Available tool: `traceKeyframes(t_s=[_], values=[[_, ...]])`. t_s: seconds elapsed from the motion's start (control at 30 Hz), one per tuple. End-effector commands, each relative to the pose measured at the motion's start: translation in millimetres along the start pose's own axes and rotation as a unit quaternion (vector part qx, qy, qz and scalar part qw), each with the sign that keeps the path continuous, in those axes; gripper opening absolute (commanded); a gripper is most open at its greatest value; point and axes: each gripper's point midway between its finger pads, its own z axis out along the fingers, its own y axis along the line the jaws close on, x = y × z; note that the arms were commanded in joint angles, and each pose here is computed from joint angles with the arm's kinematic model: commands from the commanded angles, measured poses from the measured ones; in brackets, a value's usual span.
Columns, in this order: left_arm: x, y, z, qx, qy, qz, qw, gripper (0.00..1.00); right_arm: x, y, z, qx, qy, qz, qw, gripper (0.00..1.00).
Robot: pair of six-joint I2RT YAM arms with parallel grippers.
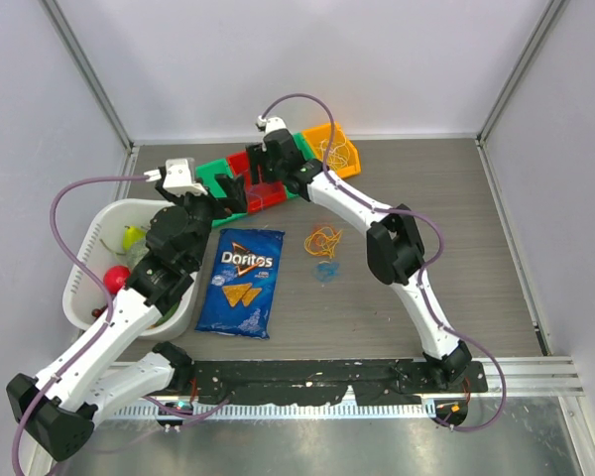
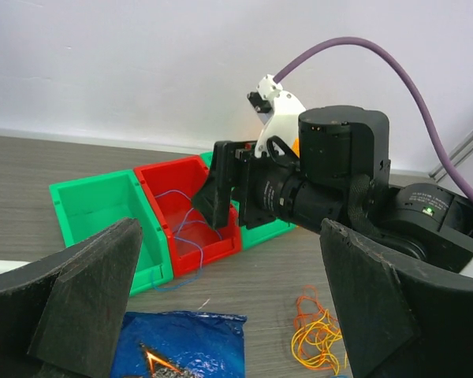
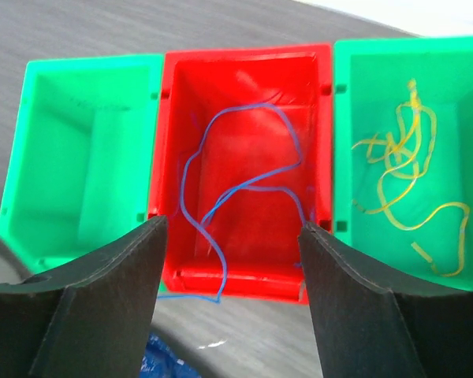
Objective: Untangle the cables
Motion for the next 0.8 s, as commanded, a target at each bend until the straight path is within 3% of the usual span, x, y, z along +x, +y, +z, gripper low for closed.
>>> traceKeyframes(t_s=[0.0, 0.03, 0.07, 0.13, 0.33, 0.5, 0.6, 0.77], values=[[-13, -6, 2, 0.009, -0.015, -0.011, 1.0, 1.0, -23, 27, -32, -0.07, -0.017, 0.062, 0.995, 0.67], [-14, -6, 2, 0.009, -0.016, -0.013, 1.0, 1.0, -18, 25, -30, -0.069, -0.013, 0.08, 0.994, 0.62], [-13, -6, 3, 0.009, -0.014, -0.014, 1.0, 1.0, -11, 32, -30, -0.094, -0.008, 0.102, 0.99, 0.51], [-13, -6, 3, 0.009, -0.014, -0.013, 1.0, 1.0, 6, 32, -25, -0.097, -0.003, 0.108, 0.989, 0.43], [-11, -7, 3, 0.012, -0.011, -0.014, 1.0, 1.0, 41, 24, -10, -0.086, 0.017, 0.115, 0.99, 0.47], [-8, -7, 5, 0.011, -0.007, -0.013, 1.0, 1.0, 54, 21, -7, -0.077, -0.002, 0.209, 0.975, 0.53], [-7, -8, 6, 0.013, -0.006, -0.013, 1.0, 1.0, 63, 9, -4, -0.048, -0.015, 0.243, 0.969, 0.51], [-6, -8, 6, 0.011, -0.004, -0.013, 1.0, 1.0, 83, 0, -2, -0.034, -0.012, 0.226, 0.974, 0.39]])
